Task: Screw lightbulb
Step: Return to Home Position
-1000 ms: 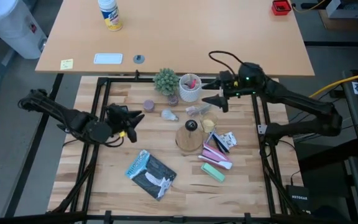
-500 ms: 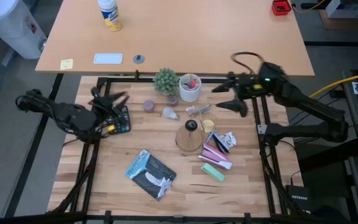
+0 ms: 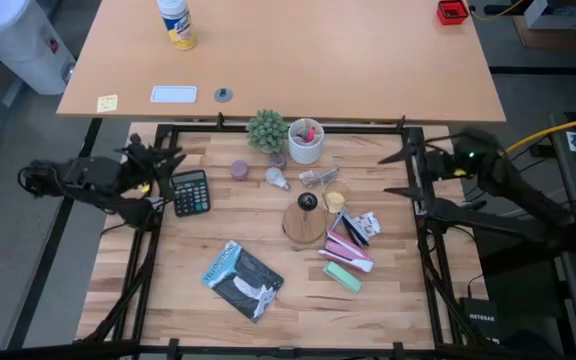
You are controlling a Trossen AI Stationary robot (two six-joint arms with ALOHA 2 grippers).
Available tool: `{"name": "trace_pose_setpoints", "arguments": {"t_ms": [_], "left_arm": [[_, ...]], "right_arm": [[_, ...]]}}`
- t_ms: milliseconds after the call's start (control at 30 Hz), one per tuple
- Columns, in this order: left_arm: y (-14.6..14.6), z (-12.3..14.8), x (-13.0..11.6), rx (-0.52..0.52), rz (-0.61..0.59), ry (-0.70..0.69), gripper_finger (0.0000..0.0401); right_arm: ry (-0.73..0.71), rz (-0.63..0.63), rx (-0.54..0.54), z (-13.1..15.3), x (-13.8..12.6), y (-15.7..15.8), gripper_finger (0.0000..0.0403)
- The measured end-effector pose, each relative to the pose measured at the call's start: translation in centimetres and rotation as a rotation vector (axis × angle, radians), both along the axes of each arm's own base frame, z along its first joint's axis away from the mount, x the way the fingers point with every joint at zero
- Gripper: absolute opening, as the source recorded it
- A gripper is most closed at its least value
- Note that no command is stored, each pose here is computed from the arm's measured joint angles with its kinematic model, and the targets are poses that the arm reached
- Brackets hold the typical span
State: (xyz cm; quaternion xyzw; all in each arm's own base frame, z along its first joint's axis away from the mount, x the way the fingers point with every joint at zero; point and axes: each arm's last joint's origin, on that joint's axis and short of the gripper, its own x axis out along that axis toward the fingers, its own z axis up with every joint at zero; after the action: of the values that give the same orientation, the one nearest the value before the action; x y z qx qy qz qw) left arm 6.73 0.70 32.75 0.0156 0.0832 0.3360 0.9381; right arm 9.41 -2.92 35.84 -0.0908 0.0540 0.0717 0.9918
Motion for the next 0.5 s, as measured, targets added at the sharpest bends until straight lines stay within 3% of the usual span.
{"name": "trace_pose_setpoints", "arguments": {"t_ms": [267,500], "left_arm": [[-0.4,-7.0,1.3,-0.038,-0.026,-0.074,0.0088],[-0.6,-11.7,2.5,-0.034,-0.029,-0.12,0.0088]], "right_arm": [[-0.099,0.058,0.161,-7.7,2.6,-1.1,0.0321],[-0.132,0.058,0.217,-12.9,3.5,-1.6,0.0321]]}}
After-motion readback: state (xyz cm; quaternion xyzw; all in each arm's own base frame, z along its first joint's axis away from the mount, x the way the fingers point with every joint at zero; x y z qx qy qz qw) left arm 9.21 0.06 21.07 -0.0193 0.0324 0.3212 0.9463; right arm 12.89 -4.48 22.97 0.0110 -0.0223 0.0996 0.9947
